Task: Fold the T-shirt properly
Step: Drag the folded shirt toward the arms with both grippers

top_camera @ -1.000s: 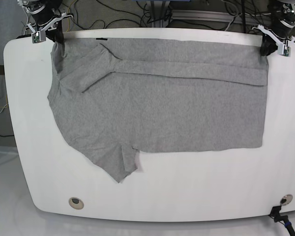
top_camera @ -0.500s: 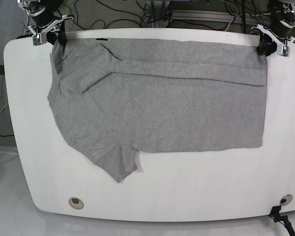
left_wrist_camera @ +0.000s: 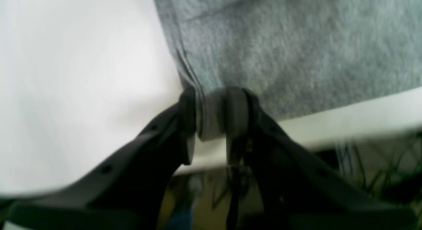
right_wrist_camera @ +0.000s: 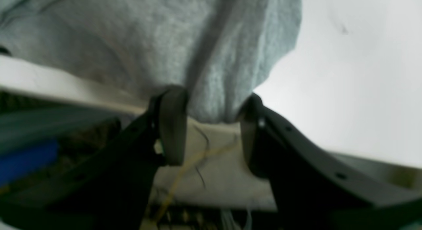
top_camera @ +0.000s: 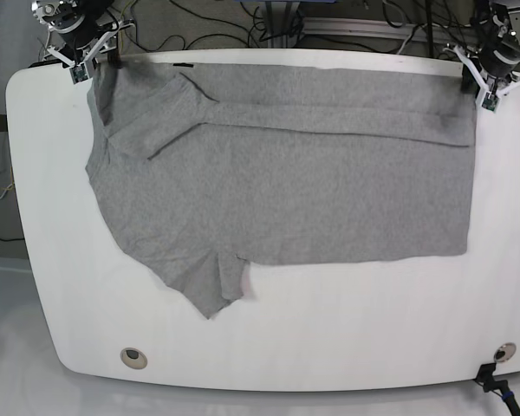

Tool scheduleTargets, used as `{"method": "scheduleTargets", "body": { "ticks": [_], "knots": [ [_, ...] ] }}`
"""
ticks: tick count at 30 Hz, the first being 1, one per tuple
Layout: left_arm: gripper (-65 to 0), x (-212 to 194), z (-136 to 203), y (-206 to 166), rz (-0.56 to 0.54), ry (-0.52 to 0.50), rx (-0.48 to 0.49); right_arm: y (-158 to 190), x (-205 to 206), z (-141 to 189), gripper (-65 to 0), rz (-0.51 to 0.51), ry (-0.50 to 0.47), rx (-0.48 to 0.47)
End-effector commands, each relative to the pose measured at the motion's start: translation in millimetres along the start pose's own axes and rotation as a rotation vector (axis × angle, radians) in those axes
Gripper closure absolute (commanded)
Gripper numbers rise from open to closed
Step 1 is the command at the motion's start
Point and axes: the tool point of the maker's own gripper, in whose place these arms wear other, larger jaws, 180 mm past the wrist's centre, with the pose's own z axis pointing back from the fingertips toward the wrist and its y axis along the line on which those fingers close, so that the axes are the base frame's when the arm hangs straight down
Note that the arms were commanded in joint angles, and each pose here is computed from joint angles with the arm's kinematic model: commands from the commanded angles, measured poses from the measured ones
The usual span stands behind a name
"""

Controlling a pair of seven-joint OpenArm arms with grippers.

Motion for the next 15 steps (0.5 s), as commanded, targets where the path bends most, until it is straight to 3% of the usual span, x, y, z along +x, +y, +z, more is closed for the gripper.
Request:
{"method": "scheduleTargets", "body": {
  "ticks": [1, 11, 15],
  "knots": [
    [-14.4, 1.8, 6.4, 9.1, -0.026, 0.016, 0.035, -13.2, -7.3, 12.4, -26.0, 0.025, 0.052, -0.059],
    [-14.4, 40.5, 20.5, 15.5, -0.069, -0.083, 0.081, -24.6, 27.6, 14.7, -26.2, 0.076, -0.024, -0.089],
    [-14.4, 57.7, 22.4, 27.3, -0.038, -0.137, 0.125, -24.9, 41.3, 11.6, -26.2, 0.096, -0.055, -0.078]
  ]
}}
